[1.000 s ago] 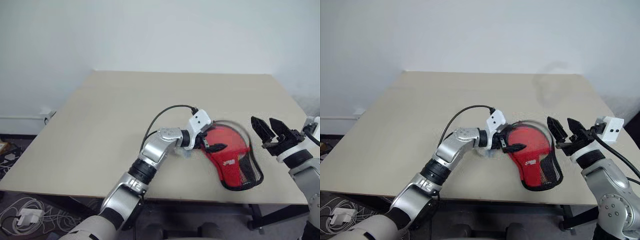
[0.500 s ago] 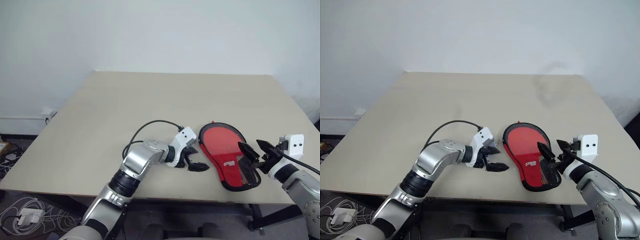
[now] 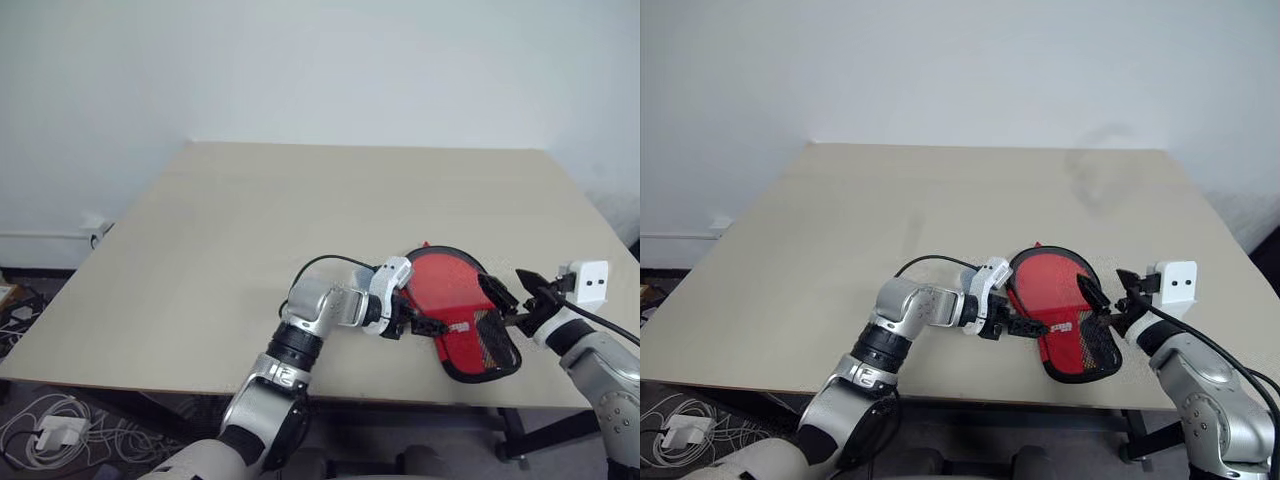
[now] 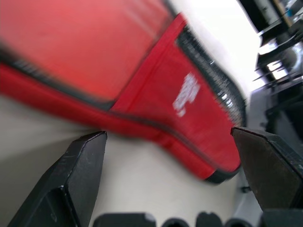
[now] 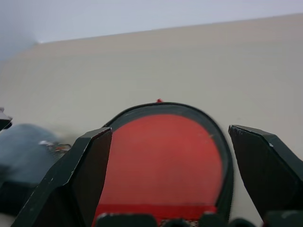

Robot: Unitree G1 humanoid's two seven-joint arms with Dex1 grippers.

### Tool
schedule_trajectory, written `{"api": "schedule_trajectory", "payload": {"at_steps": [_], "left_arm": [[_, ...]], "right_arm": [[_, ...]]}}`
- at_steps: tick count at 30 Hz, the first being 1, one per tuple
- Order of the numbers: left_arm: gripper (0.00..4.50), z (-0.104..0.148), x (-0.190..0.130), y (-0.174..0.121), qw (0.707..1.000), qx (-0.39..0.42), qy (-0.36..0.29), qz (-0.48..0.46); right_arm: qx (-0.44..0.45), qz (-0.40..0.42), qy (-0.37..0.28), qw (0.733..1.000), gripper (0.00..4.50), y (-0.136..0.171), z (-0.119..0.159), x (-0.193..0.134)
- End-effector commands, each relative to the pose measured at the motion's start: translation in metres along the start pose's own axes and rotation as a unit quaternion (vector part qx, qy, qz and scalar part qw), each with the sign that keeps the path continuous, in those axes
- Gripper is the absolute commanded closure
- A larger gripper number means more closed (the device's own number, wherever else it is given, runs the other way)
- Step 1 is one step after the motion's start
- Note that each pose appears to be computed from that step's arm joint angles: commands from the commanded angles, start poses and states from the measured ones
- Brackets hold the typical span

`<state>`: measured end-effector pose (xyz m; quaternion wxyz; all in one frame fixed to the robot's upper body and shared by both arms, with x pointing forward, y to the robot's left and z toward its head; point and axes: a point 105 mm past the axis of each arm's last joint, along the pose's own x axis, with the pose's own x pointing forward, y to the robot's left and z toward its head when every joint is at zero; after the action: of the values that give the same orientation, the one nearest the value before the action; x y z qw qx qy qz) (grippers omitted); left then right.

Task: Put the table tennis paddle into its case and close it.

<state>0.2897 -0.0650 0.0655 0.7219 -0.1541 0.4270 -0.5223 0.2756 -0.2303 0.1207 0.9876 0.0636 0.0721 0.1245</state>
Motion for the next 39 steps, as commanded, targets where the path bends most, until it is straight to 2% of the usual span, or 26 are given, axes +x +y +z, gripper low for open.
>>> {"api": "schedule_trajectory", "payload": {"at_steps": [1,6,10,17,22,29,32,39], "left_arm": [[0.0,0.01,0.009,-0.016,1.0,-0.018,-0.002,-0.02],[0.0,0.013,0.022,-0.014,0.998,-0.057,-0.012,-0.004],[0.0,0.014,0.034,-0.027,0.994,-0.098,-0.015,-0.035],[0.0,0.012,0.043,-0.027,0.992,-0.121,-0.012,-0.024],[0.0,0.015,0.045,-0.008,0.995,-0.082,-0.028,0.055],[0.0,0.014,0.053,-0.005,0.995,-0.051,-0.025,0.082],[0.66,0.01,0.058,-0.006,0.995,-0.049,-0.021,0.083],[3.31,0.01,0.057,-0.003,0.993,-0.084,-0.025,0.077]], "right_arm": [[-0.01,-0.007,-0.027,1.0,0.25,-0.001,0.012,0.0],[-0.01,-0.026,-0.03,0.999,0.25,-0.008,0.013,0.001],[-0.009,-0.034,-0.037,0.999,0.25,-0.011,0.015,0.002],[0.0,-0.041,-0.051,0.998,0.25,-0.011,0.019,0.003],[-0.003,-0.022,-0.027,0.999,0.25,-0.003,0.01,0.001],[-0.037,0.004,0.034,0.999,0.25,0.007,-0.012,0.003],[-0.041,-0.009,0.029,0.999,0.21,0.003,-0.011,0.007],[-0.032,-0.021,0.008,0.999,0.21,-0.002,-0.003,0.012]]}}
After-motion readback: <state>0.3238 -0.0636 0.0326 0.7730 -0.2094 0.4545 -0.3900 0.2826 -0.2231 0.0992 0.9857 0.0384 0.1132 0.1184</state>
